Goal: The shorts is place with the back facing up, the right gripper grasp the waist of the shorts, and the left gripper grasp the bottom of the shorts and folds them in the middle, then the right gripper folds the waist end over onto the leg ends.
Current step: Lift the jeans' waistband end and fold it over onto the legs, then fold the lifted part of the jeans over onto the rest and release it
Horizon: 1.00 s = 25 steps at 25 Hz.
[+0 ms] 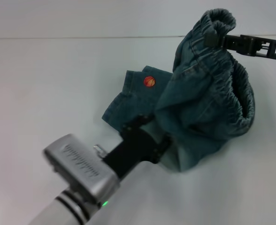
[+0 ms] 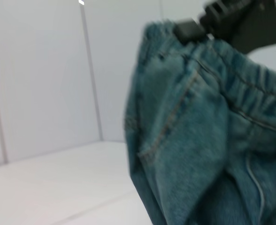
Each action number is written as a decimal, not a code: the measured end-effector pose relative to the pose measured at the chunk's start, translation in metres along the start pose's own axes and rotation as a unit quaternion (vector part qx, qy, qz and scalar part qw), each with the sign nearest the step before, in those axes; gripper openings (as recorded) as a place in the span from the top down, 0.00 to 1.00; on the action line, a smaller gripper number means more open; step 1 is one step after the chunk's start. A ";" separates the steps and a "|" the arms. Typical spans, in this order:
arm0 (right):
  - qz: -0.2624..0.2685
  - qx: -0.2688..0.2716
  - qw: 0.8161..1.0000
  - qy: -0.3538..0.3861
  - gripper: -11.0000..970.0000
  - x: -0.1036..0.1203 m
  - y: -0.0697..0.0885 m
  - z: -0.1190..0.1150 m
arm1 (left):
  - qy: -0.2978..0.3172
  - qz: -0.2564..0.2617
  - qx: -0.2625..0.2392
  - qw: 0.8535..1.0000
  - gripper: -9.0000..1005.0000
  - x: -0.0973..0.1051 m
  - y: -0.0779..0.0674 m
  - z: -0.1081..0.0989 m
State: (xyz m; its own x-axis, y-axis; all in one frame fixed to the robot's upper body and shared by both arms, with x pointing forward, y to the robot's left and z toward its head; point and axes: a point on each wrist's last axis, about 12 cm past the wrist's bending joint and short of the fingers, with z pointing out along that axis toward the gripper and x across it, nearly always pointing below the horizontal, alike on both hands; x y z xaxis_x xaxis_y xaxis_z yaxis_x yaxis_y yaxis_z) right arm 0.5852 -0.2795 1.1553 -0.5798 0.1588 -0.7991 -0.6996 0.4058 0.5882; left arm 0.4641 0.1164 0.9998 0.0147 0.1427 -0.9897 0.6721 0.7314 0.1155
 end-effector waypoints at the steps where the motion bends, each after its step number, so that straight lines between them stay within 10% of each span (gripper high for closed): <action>1: 0.000 0.002 1.000 0.002 0.89 0.000 -0.001 0.001 | -0.008 0.000 -0.008 1.000 0.48 0.000 0.002 -0.004; 25: 0.003 0.016 1.000 0.004 0.89 0.000 -0.007 0.000 | 0.010 0.003 0.004 1.000 0.47 0.017 0.004 -0.030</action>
State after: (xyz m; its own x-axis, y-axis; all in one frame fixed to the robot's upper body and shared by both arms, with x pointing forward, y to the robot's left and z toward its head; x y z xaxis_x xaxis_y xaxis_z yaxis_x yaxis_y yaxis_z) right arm 0.5903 -0.2827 1.1513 -0.5883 0.1537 -0.7939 -0.6822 0.4329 0.5893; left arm 0.4453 0.1420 0.9858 0.0044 0.1602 -0.9871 0.6787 0.7245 0.1206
